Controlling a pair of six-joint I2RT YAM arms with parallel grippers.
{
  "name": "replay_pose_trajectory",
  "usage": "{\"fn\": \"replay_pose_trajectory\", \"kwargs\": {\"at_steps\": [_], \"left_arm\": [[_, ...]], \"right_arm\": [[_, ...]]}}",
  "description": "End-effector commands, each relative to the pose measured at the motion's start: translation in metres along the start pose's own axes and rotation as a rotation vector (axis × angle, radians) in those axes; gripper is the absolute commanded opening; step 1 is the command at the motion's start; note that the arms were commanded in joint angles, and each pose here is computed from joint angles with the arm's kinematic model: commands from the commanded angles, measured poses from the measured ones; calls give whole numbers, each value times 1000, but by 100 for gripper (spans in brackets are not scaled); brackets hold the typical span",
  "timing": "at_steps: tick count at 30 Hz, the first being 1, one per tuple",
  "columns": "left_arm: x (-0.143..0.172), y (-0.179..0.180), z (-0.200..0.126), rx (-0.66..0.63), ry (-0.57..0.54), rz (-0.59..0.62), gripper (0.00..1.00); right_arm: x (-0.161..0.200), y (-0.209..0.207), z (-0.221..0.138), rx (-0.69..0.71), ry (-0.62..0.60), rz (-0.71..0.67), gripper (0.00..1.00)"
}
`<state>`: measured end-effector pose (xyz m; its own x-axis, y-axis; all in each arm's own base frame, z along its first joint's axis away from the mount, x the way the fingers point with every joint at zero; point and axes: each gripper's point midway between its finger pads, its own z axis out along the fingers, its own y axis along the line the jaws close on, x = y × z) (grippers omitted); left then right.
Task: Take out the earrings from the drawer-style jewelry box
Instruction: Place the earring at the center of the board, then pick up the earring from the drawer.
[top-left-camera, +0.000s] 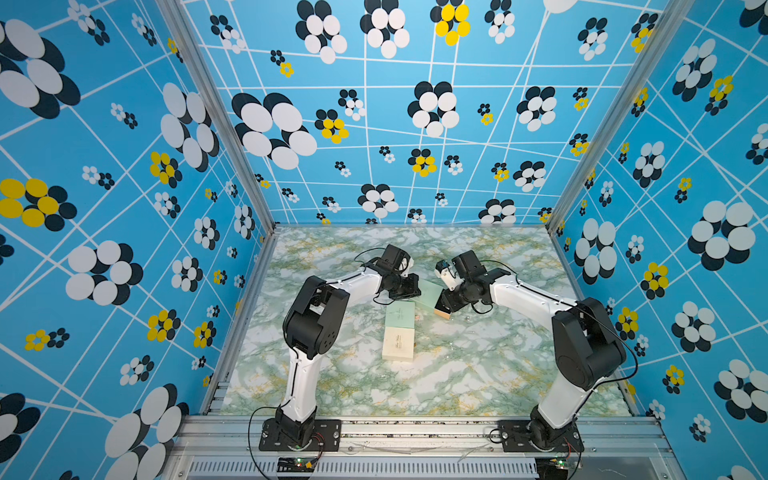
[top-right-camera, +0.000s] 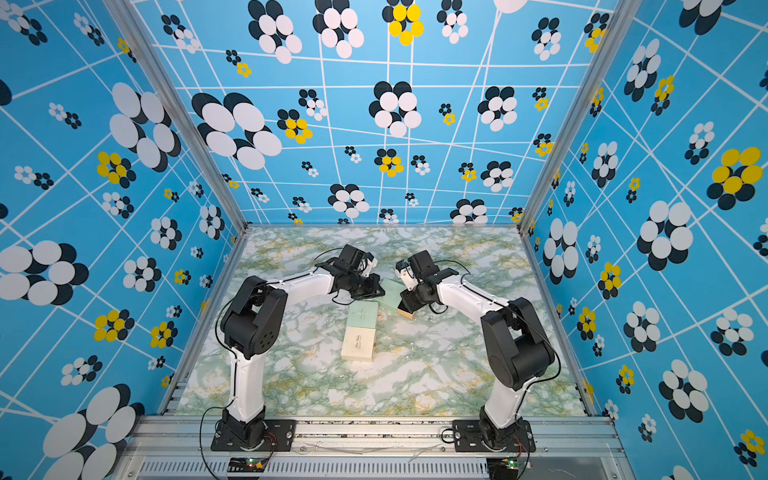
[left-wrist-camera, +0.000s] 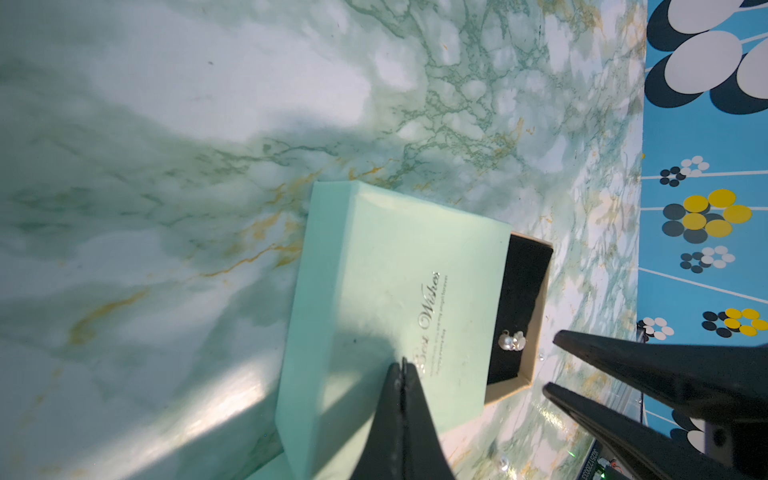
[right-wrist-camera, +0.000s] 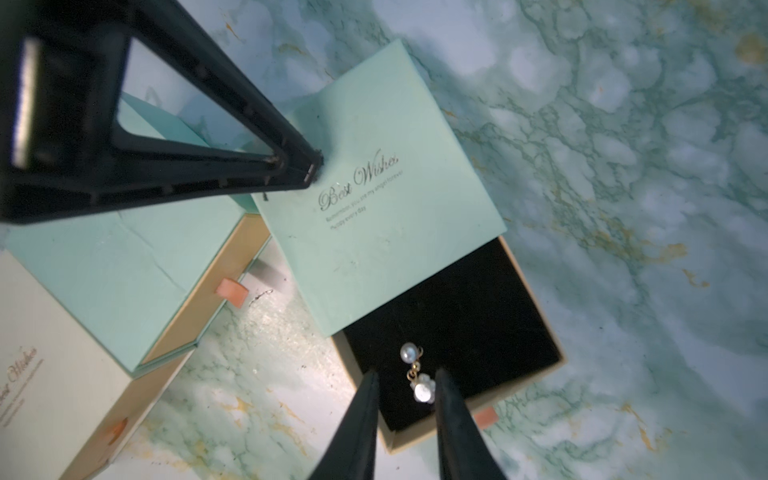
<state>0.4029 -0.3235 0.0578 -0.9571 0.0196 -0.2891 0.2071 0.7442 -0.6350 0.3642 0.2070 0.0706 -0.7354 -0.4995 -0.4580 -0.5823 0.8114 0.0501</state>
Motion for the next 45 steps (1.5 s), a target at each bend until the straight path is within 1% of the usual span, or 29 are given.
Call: {"fn": "replay_pose_trajectory", "kwargs": {"at_steps": [1, 5, 8, 20, 29, 37, 45], "left_arm": [[19, 23, -4, -78, 55, -38, 0], [19, 23, -4, -78, 56, -39, 0], [18, 23, -4, -77, 54, -36, 0], [18, 24, -3, -79, 51, -39, 0], [18, 25, -4, -81, 49, -39, 0], [19, 26, -3, -79, 51, -40, 0], [19, 26, -3, -79, 50, -41, 0]], "right_arm": [[-1, 2, 2, 7, 22, -17, 27], [1, 1, 6, 9, 31, -14, 26], [1, 2, 9, 8, 33, -14, 23], [0, 0, 16, 20, 46, -12, 22], [1, -2, 22, 28, 61, -8, 19], [7, -1, 25, 29, 88, -16, 19], [12, 0, 27, 30, 109, -21, 22]]}}
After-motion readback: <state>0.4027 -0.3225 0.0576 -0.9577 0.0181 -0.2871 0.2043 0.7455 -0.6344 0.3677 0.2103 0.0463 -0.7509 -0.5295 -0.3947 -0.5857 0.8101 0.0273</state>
